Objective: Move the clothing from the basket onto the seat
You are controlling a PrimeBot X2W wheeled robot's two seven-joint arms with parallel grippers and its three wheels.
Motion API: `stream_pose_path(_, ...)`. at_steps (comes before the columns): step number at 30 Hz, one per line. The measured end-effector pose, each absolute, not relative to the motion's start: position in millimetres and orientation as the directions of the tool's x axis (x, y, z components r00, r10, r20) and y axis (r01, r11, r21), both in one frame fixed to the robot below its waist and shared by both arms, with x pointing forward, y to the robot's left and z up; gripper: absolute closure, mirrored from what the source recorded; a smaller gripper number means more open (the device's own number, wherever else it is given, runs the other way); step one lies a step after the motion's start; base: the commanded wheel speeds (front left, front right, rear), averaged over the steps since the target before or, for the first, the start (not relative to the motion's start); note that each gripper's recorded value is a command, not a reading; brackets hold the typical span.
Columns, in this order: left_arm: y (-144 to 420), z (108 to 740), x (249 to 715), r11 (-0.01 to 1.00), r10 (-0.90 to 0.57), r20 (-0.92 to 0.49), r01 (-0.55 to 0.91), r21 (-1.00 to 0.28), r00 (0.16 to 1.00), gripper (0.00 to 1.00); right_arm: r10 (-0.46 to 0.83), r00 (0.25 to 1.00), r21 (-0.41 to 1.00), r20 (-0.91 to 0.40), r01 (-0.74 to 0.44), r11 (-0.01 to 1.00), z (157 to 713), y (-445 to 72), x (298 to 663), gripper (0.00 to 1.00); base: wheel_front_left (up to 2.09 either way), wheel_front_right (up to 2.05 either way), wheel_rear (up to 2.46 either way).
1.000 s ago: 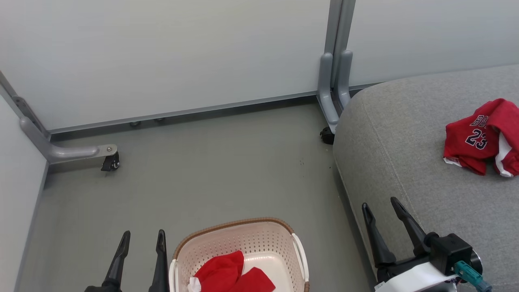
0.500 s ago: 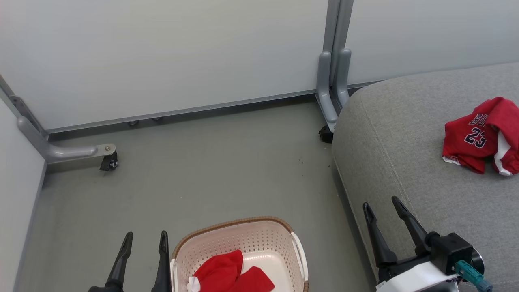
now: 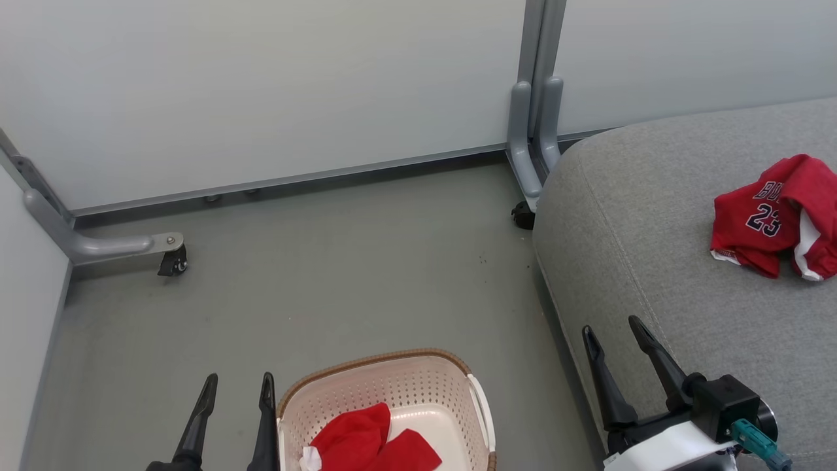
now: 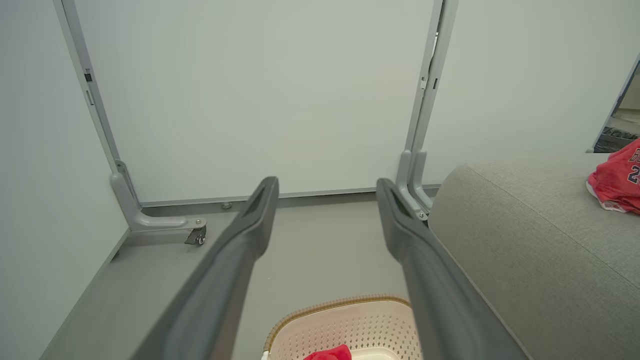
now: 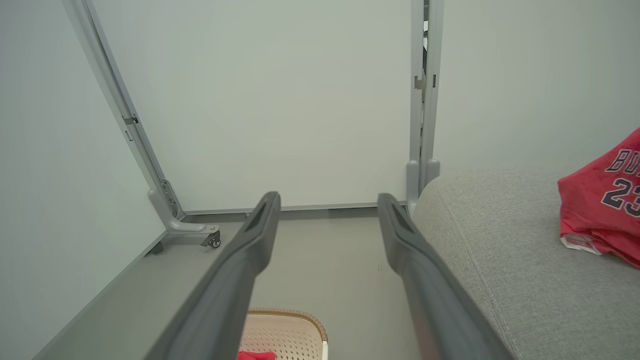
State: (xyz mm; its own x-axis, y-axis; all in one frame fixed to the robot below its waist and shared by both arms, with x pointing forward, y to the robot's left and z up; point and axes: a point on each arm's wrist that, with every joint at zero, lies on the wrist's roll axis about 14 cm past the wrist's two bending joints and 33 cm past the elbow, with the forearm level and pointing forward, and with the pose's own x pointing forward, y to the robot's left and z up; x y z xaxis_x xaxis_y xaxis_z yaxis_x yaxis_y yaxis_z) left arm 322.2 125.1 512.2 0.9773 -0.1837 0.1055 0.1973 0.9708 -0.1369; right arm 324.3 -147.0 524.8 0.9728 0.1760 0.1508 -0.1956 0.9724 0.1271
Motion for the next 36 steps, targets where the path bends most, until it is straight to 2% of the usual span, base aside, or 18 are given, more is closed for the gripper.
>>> stream_pose_path(13,122,507,324,0.969,-0.195,0.087,0.206,-0.136,0.977,0.00,0.171,0.975,0.133,0.144,-0.190,0.973,523,-147,326,0.00,0.00,0.00,0.00)
stream_pose_path(20,94,482,330,0.949,-0.293,0.012,0.293,-0.114,0.956,0.00,0.151,0.978,0.130,0.141,-0.170,0.977,523,-154,335,0.00,0.00,0.00,0.00)
stream_pose_path(28,33,425,363,0.856,-0.507,-0.171,0.517,0.014,0.845,0.00,0.091,0.979,0.124,0.181,-0.115,0.986,537,-177,371,0.00,0.00,0.00,0.00)
stream_pose_path(36,8,351,408,0.747,-0.572,-0.422,0.659,0.087,0.703,0.00,0.068,0.981,0.109,0.182,-0.089,0.990,531,-187,418,0.00,0.00,0.00,0.00)
